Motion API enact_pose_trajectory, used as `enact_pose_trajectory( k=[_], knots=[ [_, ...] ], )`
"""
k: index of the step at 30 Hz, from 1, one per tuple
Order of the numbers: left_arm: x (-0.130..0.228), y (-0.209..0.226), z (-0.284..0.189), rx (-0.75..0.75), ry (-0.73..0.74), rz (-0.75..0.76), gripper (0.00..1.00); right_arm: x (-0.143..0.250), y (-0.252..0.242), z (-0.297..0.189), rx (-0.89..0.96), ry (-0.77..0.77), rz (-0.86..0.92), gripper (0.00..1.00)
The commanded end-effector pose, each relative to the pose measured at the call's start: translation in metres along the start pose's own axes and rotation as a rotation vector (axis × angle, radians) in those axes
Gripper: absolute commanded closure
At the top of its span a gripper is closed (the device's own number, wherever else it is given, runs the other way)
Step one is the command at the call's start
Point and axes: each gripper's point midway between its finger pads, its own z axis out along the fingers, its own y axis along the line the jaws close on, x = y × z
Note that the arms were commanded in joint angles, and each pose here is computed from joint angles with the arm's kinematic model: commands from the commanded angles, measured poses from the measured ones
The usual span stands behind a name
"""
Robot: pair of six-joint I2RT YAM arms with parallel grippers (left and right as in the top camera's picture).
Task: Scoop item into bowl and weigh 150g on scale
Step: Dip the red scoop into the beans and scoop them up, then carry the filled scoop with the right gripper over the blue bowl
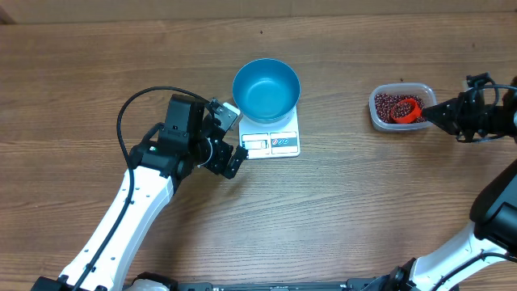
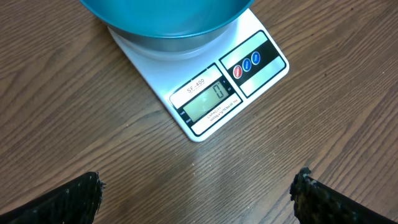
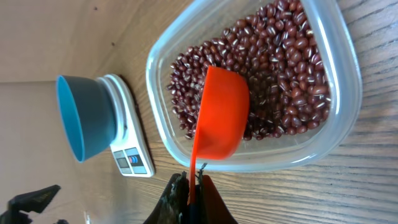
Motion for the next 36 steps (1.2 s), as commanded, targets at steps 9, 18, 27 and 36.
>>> enact_pose_trajectory(
  k=[9, 18, 27, 36],
  knots=[
    [0.002, 0.001, 0.002, 0.001, 0.008, -0.012, 0.01, -0.008, 0.009, -0.012, -0.161, -0.061, -0.018, 0.96],
    [0.002, 0.001, 0.002, 0.001, 0.008, -0.012, 0.01, -0.009, 0.026, -0.017, -0.261, -0.083, -0.061, 0.96],
    [0.002, 0.001, 0.002, 0.001, 0.008, -0.012, 0.00, -0.011, 0.036, -0.020, -0.323, -0.100, -0.079, 0.96],
    [0.002, 0.001, 0.002, 0.001, 0.008, -0.012, 0.00, -0.008, 0.063, -0.013, -0.417, -0.083, -0.117, 0.96]
  ],
)
